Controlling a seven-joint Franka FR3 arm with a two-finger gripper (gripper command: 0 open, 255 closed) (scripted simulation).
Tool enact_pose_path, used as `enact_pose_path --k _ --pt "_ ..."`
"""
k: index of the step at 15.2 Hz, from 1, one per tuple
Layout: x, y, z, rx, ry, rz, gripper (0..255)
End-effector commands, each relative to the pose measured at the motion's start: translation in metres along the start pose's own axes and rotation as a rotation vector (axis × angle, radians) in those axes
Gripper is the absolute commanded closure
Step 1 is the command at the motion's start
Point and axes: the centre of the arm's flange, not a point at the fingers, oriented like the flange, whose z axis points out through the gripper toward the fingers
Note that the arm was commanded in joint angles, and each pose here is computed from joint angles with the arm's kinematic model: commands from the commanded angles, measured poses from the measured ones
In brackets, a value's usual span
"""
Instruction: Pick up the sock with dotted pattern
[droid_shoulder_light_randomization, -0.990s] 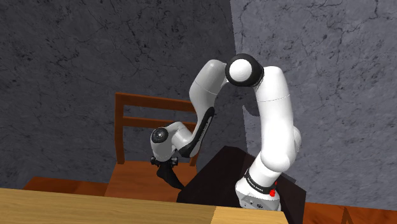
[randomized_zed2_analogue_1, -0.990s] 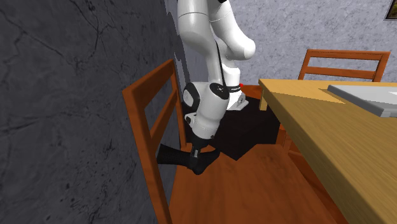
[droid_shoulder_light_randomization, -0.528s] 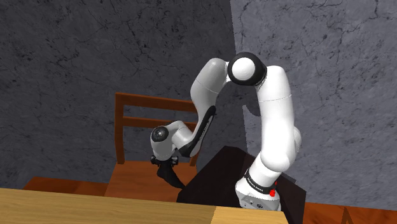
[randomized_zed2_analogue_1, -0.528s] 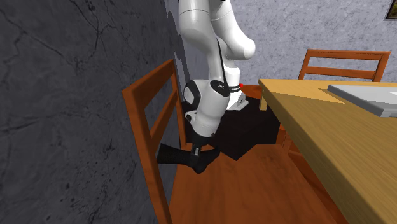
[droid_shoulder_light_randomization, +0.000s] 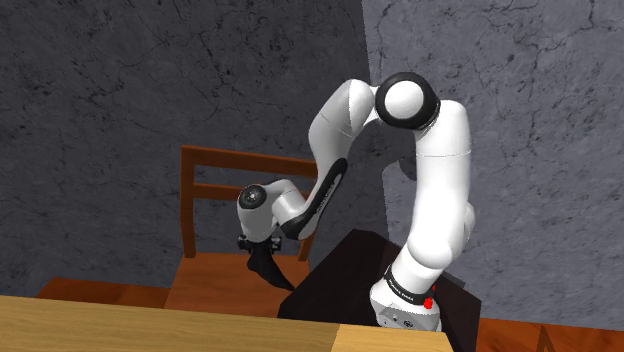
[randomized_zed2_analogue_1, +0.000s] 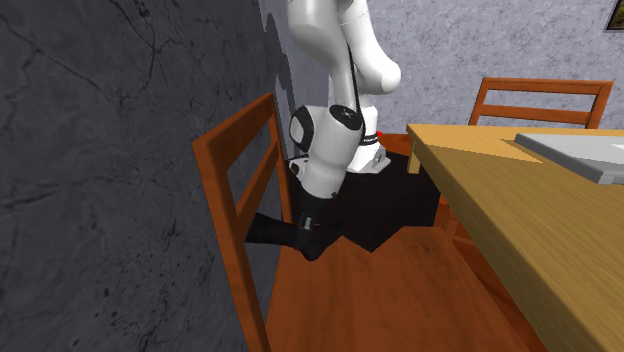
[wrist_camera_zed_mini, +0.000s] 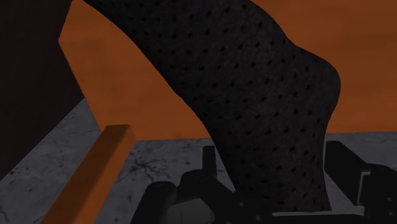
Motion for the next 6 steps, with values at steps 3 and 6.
enact_pose_path --k 3,6 --pt "0.005 0.003 -0.021 0.0 0.0 0.0 255" --pt "0.007 0.004 -0.027 0.0 0.0 0.0 255"
